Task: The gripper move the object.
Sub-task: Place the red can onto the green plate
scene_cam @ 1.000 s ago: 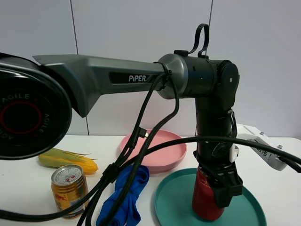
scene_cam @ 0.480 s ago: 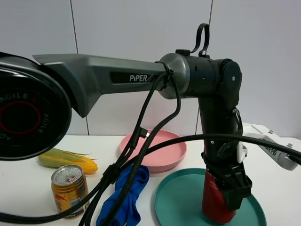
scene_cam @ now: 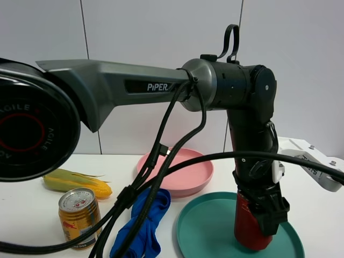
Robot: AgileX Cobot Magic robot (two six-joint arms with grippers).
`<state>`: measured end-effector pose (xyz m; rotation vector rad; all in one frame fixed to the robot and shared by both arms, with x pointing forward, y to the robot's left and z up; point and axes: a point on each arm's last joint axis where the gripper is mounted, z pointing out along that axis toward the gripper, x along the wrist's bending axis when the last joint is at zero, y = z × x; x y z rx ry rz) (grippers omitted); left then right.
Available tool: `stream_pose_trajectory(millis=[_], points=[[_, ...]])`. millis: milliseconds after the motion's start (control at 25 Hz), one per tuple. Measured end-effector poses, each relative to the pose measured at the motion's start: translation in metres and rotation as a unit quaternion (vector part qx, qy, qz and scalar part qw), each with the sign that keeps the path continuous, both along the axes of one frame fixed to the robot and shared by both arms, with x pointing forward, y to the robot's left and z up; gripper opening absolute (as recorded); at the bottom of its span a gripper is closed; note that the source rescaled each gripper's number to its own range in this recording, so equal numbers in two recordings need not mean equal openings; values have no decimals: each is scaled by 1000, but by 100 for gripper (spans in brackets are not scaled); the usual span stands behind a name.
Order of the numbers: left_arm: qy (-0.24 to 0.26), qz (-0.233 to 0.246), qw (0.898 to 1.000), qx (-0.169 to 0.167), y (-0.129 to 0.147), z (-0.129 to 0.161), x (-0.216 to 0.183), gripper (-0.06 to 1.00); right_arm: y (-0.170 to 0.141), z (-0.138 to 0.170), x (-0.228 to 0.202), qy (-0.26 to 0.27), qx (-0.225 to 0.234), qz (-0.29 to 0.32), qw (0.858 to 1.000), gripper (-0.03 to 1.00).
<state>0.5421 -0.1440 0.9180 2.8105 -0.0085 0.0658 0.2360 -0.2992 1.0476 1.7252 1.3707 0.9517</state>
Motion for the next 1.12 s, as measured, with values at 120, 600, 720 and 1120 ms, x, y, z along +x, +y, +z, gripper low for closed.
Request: stream_pose_trajectory(millis=[120, 600, 720, 1120], points=[[-5, -2, 1000, 3, 1, 0, 1, 0, 0, 0, 0, 0, 0, 0, 1000, 100], [-10, -6, 1000, 21, 4, -2, 1, 0, 0, 0, 0, 0, 0, 0, 1000, 100], [-8, -6, 1000, 24, 4, -2, 1, 0, 0, 0, 0, 0, 0, 0, 1000, 100], [-1, -8, 999, 33, 6, -2, 0, 0, 0, 0, 0, 0, 0, 0, 1000, 100]])
